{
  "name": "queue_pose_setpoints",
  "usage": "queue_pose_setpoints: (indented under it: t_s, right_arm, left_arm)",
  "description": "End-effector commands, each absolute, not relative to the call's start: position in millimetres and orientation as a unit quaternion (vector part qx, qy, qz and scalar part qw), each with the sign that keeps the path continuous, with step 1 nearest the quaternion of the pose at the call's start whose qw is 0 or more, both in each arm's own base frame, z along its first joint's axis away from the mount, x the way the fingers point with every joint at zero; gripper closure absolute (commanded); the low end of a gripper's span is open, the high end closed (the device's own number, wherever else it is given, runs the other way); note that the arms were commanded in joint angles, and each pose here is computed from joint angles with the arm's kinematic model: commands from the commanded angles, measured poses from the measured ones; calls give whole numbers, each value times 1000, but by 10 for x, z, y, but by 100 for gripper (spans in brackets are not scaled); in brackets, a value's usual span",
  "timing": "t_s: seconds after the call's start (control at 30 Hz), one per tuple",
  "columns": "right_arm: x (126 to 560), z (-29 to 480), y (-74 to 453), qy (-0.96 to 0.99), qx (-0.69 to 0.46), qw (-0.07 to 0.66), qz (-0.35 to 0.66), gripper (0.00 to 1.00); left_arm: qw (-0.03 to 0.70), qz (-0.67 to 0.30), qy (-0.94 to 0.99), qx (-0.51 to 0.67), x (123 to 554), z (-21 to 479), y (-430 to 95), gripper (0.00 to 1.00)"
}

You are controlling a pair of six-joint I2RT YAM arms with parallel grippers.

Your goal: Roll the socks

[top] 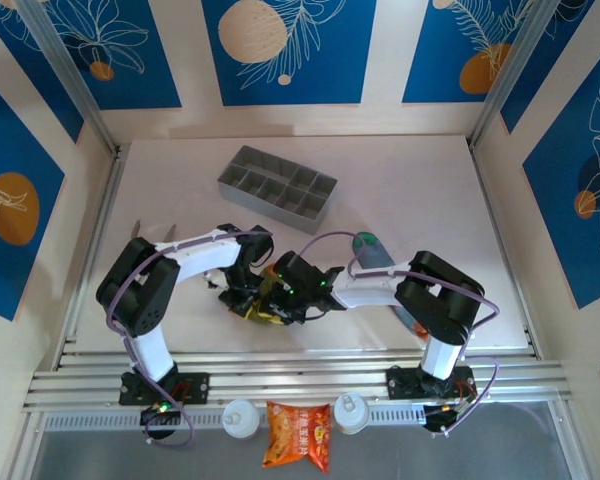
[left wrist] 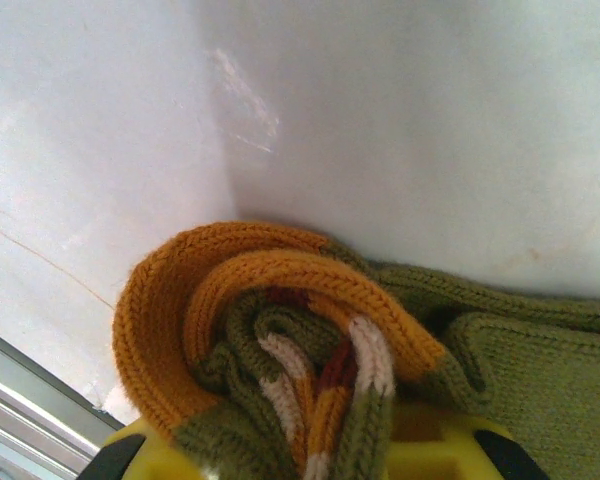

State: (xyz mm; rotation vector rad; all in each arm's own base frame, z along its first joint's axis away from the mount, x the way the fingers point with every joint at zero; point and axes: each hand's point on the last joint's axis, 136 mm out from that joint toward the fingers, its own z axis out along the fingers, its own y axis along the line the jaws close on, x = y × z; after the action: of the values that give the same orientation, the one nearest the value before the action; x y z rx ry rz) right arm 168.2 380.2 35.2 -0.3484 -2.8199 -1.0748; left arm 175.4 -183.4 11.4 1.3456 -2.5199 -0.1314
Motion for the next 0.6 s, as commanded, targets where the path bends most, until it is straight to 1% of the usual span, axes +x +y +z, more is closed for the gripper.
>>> queue_pose_setpoints:
  t_s: [0.0,0.03,0.13,0.2,0.23,0.33,0.37,0.47,0.5,0.57]
  right_arm:
    - [1799,59,3619,-935,-185,47,-299,81]
    - [1795,37,3600,-935,-193,51,-294,84]
    - [1740,-54,3468,-937,-228,75,-255,100]
    - [1665,-115,3384,-936,-250,103,-226,100]
    - [1632,-139,3354,-934,-259,115,-216,100]
    - [1549,-208,3276,-930,-279,146,-189,100]
    - [1519,-231,3238,-929,-287,157,-175,100]
    - [1462,-304,3191,-924,-296,181,-159,100]
    - [1454,-330,3182,-923,-297,186,-157,100]
    - [1426,-381,3152,-920,-302,199,-151,100]
  left_arm:
    - [164,-155,-852,472,1339,-235,-1551,100]
    - [164,-154,-852,472,1340,-227,-1552,100]
    - [148,-138,-860,468,1416,-180,-1573,100]
    - [131,-121,-867,464,1496,-120,-1593,100]
    - [124,-112,-871,463,1530,-91,-1605,96]
    - [94,-77,-880,458,1645,21,-1632,75]
    - [83,-63,-883,458,1679,70,-1638,66]
    - [53,-8,-890,453,1777,201,-1674,32]
    - [42,11,-892,451,1815,252,-1682,23]
    - [17,38,-894,445,1873,379,-1650,15]
